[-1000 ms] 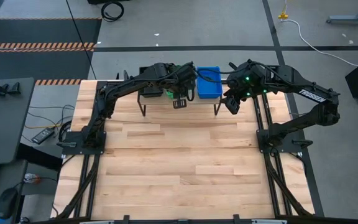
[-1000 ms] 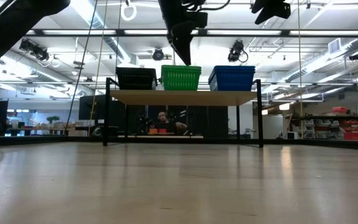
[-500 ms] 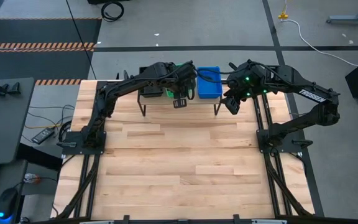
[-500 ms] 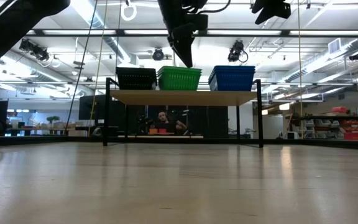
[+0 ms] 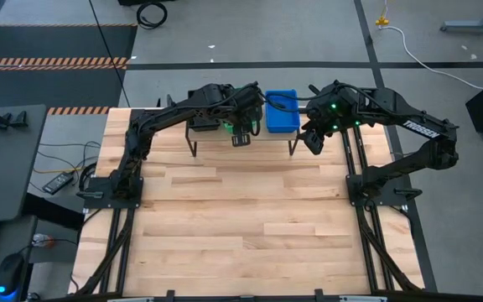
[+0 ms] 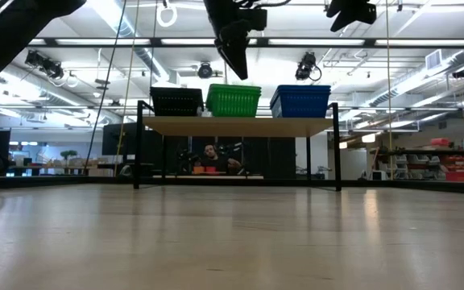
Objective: Stack baskets on shelf by color
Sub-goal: Stack the green basket on top of the other green baskets on the shelf
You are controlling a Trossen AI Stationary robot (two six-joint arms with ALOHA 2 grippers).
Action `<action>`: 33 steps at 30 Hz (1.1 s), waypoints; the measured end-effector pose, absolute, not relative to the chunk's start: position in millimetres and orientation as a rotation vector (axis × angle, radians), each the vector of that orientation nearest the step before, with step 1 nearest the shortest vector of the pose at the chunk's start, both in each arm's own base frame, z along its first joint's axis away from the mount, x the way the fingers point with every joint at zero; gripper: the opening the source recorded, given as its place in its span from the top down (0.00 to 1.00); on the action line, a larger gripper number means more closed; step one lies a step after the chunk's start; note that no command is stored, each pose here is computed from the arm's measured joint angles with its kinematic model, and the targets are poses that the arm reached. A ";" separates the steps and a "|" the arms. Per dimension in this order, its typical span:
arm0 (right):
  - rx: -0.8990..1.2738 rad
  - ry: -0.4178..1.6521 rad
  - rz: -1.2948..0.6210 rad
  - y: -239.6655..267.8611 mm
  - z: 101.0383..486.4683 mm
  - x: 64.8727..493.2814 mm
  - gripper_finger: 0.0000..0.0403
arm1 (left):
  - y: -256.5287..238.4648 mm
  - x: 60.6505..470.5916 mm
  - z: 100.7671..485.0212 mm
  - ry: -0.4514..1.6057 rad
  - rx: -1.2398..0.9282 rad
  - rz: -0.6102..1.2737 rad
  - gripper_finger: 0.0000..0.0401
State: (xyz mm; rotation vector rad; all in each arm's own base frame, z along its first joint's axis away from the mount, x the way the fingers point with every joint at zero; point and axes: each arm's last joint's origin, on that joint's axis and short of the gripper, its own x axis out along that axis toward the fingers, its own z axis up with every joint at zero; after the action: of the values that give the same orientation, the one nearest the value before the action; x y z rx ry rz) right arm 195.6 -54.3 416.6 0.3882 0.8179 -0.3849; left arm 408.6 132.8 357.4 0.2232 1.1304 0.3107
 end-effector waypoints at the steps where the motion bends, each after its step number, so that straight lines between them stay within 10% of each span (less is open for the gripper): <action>1: 0.386 0.818 -0.384 -54.3 416.6 195.6 0.52 | 132.9 408.4 357.2 1.133 0.219 0.312 0.61; 17: 0.380 0.819 -0.382 -54.6 416.5 195.9 0.52 | 145.9 417.4 332.6 1.167 0.107 0.240 0.61; 33: 0.386 0.821 -0.385 -54.5 416.3 195.7 0.52 | 140.4 420.9 332.5 1.157 0.162 0.178 0.90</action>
State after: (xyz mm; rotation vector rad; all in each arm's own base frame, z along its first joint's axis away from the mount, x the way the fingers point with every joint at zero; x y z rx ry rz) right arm 195.7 -54.5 416.3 0.3865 0.8208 -0.3853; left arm 420.9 140.4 332.5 0.1617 1.1572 0.1780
